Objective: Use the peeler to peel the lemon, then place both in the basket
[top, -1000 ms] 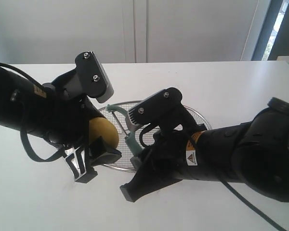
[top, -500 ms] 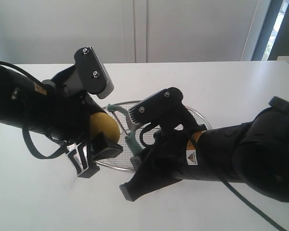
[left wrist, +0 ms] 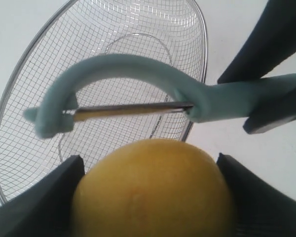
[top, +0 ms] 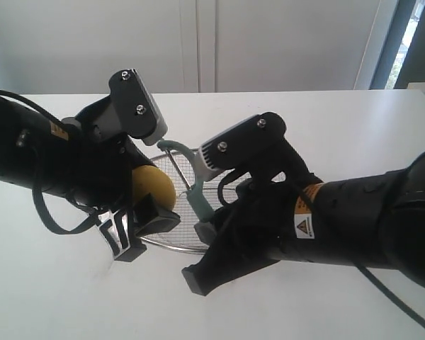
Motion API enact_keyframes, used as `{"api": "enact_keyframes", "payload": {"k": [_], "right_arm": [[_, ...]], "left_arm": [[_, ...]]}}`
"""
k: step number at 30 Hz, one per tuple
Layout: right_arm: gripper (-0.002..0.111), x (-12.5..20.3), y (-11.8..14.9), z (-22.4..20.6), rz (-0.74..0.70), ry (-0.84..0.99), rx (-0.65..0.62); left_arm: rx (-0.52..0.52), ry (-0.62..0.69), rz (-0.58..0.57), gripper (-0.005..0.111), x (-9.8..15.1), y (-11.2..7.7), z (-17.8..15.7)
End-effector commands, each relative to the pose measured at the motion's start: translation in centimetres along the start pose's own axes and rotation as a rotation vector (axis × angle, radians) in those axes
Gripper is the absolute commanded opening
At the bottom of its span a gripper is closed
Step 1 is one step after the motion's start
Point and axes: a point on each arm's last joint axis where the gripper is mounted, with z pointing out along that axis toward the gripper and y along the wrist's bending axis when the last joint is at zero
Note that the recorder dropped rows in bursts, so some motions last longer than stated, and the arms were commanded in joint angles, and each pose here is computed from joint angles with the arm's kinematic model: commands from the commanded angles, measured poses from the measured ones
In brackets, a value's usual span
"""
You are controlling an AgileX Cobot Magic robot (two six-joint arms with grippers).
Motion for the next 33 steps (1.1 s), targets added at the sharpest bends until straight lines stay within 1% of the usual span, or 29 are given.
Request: {"api": "enact_keyframes", "payload": {"k": [1, 11, 16, 18, 21, 24, 27, 28, 30, 33], "right_arm": [[0.0, -0.4, 0.6, -1.8, -0.01, -0.034, -0.022], [0.0, -0.4, 0.5, -5.9, -0.016, -0.056, -0.019], [0.0, -0.3, -0.1, -6.2, -0.066, -0.048, 0.037], [0.0, -0.4, -0.5, -6.0, -0.088, -0.051, 0.087], [0.0, -0.7, -1.5, -5.5, -0.141, -0.064, 0.203], [0.0, -0.8, -3.2, -4.7, -0.136, -0.054, 0.351], [0.0, -0.5, -4.9, -3.2, -0.121, -0.011, 0.449], [0.0, -0.5, -5.3, -2.7, -0.119, -0.002, 0.448], [0.0, -0.3, -5.7, -1.0, -0.111, 0.004, 0.398], [0.0, 0.1, -5.5, 1.5, -0.099, 0.002, 0.293]], "left_arm": [[0.003, -0.012, -0.012, 0.0, -0.3, -0.1, -0.2], [0.006, -0.01, -0.012, 0.0, -0.3, -0.1, -0.2], [0.006, -0.01, -0.023, 0.0, -0.3, -0.1, -0.2], [0.006, -0.01, -0.023, 0.0, -0.3, -0.1, -0.2], [0.006, -0.01, -0.023, 0.0, -0.3, -0.1, -0.2], [0.006, -0.01, -0.023, 0.0, -0.3, -0.1, -0.2], [0.006, -0.01, -0.023, 0.0, -0.3, -0.1, -0.2], [0.006, -0.01, -0.023, 0.0, -0.3, -0.1, -0.2], [0.006, -0.01, -0.023, 0.0, -0.3, -0.1, -0.2], [0.006, -0.01, -0.023, 0.0, -0.3, -0.1, -0.2]]}}
